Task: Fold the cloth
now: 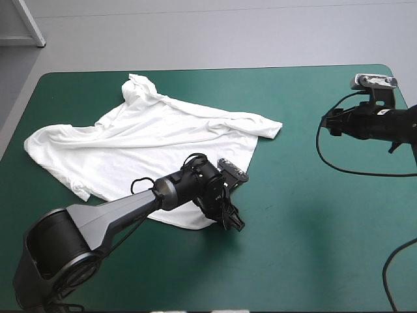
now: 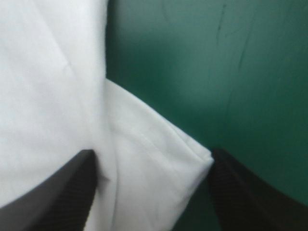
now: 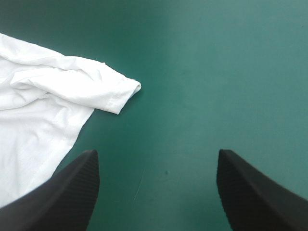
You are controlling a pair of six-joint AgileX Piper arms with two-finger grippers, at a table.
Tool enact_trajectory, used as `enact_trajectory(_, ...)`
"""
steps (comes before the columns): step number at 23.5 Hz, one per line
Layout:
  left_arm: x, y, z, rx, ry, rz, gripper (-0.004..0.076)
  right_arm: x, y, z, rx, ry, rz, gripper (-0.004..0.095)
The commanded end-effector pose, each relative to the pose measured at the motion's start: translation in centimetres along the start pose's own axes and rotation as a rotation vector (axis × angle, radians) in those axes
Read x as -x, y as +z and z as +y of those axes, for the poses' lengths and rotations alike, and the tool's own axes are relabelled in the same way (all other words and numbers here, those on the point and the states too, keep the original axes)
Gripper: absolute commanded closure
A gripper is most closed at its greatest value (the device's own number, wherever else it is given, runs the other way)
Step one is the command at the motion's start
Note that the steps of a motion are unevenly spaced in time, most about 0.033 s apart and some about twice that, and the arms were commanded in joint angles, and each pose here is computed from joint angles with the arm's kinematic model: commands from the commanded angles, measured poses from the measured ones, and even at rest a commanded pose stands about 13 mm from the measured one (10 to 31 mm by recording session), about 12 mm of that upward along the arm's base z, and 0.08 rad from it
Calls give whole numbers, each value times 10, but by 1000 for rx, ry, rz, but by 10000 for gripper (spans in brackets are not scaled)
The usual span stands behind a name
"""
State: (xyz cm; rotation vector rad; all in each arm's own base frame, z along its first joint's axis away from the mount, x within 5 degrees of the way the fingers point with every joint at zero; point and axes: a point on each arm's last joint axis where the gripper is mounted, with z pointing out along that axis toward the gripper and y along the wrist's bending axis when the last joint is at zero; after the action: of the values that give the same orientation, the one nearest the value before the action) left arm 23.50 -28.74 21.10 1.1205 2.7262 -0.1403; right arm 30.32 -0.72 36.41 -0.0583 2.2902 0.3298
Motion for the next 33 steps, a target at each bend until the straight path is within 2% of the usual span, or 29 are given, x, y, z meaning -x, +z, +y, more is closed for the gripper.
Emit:
enact_trajectory(1, -5, -5, -3, -22, -21, -10, 467, 20, 3, 8, 29, -15, -79, 256)
enact_trajectory(2, -10, 1, -3, -24, -28, -4, 590, 25, 17, 11, 49, -25, -64, 257)
enact_trajectory(4, -17, 10, -2, -12, -17, 11, 702, 39, 39, 22, 80, -60, -58, 261)
enact_trajectory(8, -23, 12, -1, -10, -20, 51, 703, 57, 92, 32, 106, -88, -13, 261)
enact_trajectory(15, -24, 12, -1, -8, -20, 60, 704, 43, 186, 39, 151, -100, 127, 264)
enact_trajectory(22, -21, 12, -1, -10, -19, 33, 705, 18, 218, 64, 187, -119, 237, 278)
enact_trajectory(25, -21, 12, -1, -6, -14, 24, 705, 15, 221, 68, 190, -90, 248, 398)
enact_trajectory(31, -17, 12, -1, -10, -12, -11, 705, 23, 219, 70, 187, -89, 202, 910)
enact_trajectory(33, -17, 6, -1, -13, -12, -31, 705, 31, 215, 71, 190, -94, 178, 924)
